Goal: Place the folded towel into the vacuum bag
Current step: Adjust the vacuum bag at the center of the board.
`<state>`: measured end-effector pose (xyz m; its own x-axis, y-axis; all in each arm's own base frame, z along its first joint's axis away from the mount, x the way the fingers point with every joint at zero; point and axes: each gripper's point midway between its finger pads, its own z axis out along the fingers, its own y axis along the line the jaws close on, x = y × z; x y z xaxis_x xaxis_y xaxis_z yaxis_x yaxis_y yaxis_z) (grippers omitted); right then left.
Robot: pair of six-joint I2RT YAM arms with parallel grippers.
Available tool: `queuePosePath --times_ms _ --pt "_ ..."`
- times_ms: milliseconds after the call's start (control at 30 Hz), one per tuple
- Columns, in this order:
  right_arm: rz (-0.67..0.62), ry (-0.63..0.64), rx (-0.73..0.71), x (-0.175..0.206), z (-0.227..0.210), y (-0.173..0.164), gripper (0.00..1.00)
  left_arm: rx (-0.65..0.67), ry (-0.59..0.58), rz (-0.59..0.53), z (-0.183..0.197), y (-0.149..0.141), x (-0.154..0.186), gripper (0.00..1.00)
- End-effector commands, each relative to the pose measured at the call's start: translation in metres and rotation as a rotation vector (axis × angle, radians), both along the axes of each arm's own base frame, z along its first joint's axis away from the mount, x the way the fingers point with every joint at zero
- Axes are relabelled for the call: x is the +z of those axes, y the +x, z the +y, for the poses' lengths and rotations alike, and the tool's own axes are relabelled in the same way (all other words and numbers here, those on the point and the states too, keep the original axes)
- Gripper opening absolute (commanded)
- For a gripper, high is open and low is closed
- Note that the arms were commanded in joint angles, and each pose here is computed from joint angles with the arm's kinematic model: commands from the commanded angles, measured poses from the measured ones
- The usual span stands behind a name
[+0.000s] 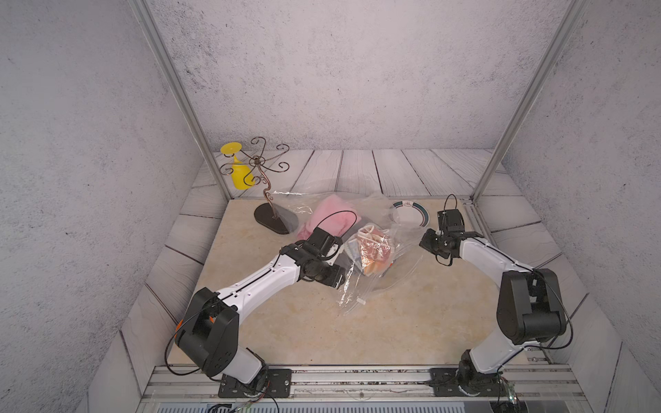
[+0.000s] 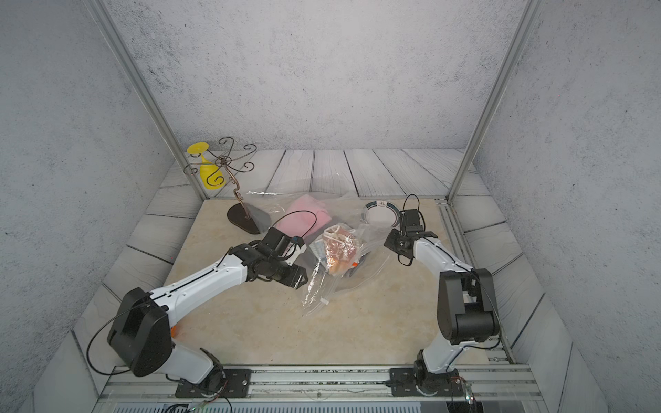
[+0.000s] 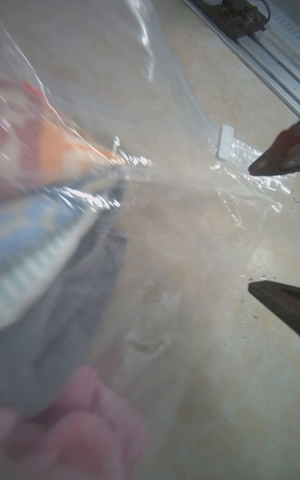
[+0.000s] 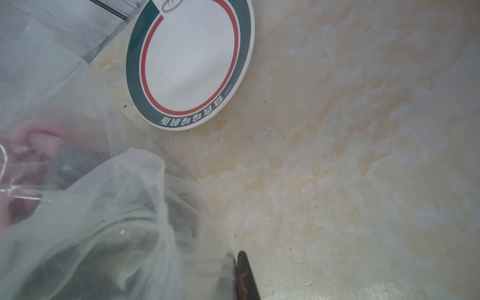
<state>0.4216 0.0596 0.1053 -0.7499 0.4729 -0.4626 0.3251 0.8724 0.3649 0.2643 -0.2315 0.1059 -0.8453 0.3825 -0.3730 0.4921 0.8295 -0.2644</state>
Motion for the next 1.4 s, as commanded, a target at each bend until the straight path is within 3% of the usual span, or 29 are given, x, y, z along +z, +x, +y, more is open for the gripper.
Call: queuePosePath --times_ms 0,167,267,467,567,633,733,800,833,900,1000,1067,1233,1367 --pt "0.008 0.022 0.007 -0.004 0.003 0.001 0.00 0.021 0.022 0.122 0.012 -0.021 -0.021 0.68" --pt "0.001 0.042 0.030 -0.003 0.008 0.003 0.00 -0.052 0.026 0.244 -0.001 -0.025 -0.045 0.68" --pt "-0.028 0.070 0.063 0.003 0.016 0.006 0.00 -0.080 0.033 0.295 -0.008 -0.025 -0.054 0.73" --pt "-0.131 0.189 0.161 0.024 0.041 0.015 0.00 -0.104 -0.014 0.251 -0.031 0.002 -0.055 0.75" --pt "-0.192 0.283 0.210 0.037 0.057 0.019 0.00 -0.080 -0.051 0.184 -0.048 0.031 -0.050 0.67" --pt "-0.242 0.363 0.233 0.047 0.068 0.021 0.01 -0.068 -0.074 0.143 -0.061 0.051 -0.046 0.54" --pt "-0.275 0.408 0.242 0.056 0.074 0.024 0.02 -0.046 -0.111 0.085 -0.077 0.079 -0.038 0.22" --pt "-0.256 0.371 0.208 0.053 0.066 0.026 0.03 -0.031 -0.127 0.061 -0.085 0.093 -0.034 0.04" --pt "-0.238 0.337 0.179 0.049 0.059 0.025 0.02 -0.026 -0.133 0.057 -0.088 0.097 -0.033 0.00" --pt "-0.203 0.271 0.103 0.044 0.040 0.022 0.07 -0.013 -0.145 0.049 -0.092 0.103 -0.028 0.00" --pt "-0.177 0.199 0.016 0.043 0.018 0.010 0.37 -0.007 -0.172 0.040 -0.092 0.100 -0.022 0.00" --pt "-0.183 0.212 0.016 0.051 0.018 0.000 0.48 -0.008 -0.188 0.035 -0.090 0.094 -0.019 0.00" --pt "-0.140 0.335 0.078 0.048 0.045 -0.036 0.47 -0.021 -0.237 0.021 -0.088 0.078 -0.001 0.00" --pt "-0.083 0.381 0.233 0.029 0.084 -0.059 0.43 -0.042 -0.247 -0.016 -0.088 0.069 0.012 0.00"
